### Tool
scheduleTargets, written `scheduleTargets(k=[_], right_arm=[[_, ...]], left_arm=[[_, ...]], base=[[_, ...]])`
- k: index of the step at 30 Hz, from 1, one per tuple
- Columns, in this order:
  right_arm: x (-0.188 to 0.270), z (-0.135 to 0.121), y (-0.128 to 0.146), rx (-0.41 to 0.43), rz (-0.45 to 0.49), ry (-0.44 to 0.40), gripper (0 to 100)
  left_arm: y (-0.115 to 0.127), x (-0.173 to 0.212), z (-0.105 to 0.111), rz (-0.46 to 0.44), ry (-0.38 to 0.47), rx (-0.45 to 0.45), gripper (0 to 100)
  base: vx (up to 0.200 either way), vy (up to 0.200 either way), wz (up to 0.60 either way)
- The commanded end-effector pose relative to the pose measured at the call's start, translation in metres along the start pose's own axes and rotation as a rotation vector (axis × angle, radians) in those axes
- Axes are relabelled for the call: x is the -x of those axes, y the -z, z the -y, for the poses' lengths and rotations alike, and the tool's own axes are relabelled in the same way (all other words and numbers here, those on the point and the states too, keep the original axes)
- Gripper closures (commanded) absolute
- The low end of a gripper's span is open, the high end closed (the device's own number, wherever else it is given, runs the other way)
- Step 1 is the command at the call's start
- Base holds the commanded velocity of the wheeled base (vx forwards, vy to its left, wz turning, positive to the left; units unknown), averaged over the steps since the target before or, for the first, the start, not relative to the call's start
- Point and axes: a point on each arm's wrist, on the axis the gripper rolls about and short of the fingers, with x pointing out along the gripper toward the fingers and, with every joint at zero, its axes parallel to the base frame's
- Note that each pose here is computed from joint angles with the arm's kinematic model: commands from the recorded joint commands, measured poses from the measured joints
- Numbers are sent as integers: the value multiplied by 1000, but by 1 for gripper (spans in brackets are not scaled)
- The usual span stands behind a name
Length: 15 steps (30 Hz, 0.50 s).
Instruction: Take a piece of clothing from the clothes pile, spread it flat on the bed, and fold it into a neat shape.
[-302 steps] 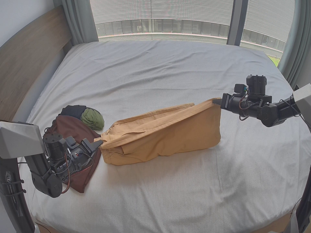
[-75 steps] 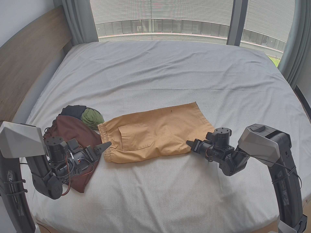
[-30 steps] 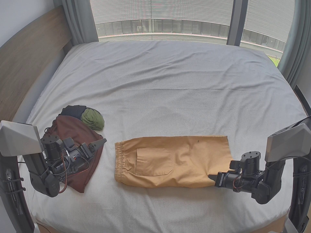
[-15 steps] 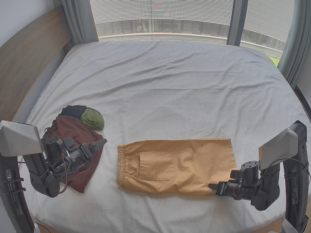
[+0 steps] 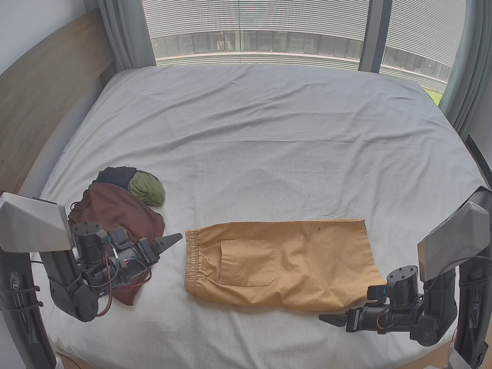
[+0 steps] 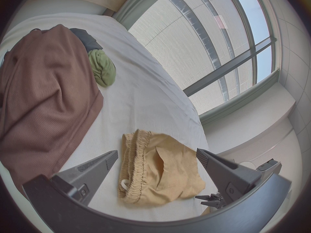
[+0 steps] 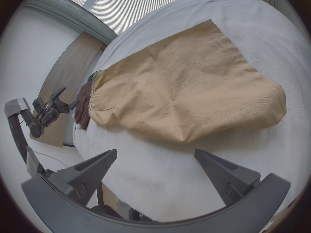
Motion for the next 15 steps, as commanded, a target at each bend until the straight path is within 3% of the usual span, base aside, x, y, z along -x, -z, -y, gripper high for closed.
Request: scheduleTargets(k=[1, 10, 15], right_arm=[[19, -23, -4, 58, 35, -83, 0], [18, -44, -36, 117, 199, -188, 0], [5, -57, -65, 157, 293, -296, 0]], left_arm=[[8, -1, 7, -27, 9, -3, 0], [12, 0, 6, -46, 9, -9, 0], [19, 1, 8, -74, 6, -8, 0]], base=[[0, 0, 0], [0, 0, 0], [0, 0, 0]])
